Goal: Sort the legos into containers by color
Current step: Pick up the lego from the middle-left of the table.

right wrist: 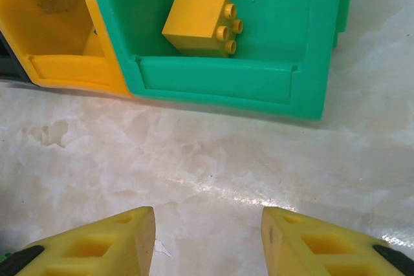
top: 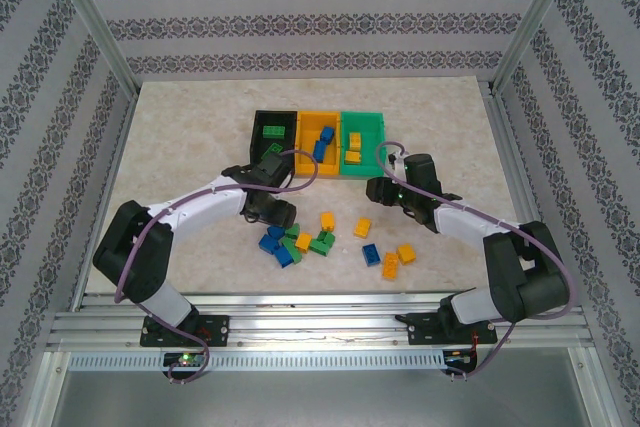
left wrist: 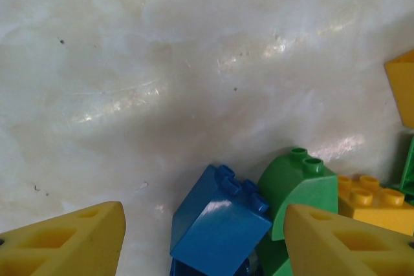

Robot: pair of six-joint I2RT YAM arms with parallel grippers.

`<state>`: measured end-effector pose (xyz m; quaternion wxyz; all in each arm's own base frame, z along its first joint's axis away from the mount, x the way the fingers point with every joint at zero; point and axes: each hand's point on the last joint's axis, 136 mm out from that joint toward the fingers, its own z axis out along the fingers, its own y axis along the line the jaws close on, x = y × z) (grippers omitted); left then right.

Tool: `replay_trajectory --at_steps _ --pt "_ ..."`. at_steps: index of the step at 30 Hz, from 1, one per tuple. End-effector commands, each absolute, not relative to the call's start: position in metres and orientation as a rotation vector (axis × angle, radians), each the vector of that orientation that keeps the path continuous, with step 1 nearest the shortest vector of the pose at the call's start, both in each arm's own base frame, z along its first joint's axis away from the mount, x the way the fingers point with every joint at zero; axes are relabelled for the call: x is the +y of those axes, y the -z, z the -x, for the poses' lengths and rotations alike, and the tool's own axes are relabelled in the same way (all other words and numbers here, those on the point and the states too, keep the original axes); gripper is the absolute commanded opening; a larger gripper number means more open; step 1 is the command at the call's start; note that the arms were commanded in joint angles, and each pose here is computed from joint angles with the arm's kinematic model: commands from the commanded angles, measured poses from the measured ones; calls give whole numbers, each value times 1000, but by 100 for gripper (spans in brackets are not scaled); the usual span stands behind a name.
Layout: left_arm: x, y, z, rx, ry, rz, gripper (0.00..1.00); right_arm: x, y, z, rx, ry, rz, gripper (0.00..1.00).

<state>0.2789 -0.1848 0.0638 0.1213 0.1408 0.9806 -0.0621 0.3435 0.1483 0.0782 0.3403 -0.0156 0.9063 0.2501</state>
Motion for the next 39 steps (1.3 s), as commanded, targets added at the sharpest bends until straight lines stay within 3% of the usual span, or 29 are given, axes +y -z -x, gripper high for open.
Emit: replay_trajectory --at_steps 1,22,25,28,39 --pt "-181 -59 -267 2929 181 -512 66 153 -79 -347 2355 -660 52 47" --pt "-160 -27 -253 3061 -3 -585 56 155 -79 -346 2355 -656 64 48" --pt "-162 -31 -262 3011 3 -559 50 156 -78 -346 2357 -654 64 48" --pt "-170 -41 -276 2958 29 -540 35 154 -76 -347 2366 -645 63 48" --pt "-214 -103 -341 2721 186 -496 32 159 -78 -346 2360 -672 67 48"
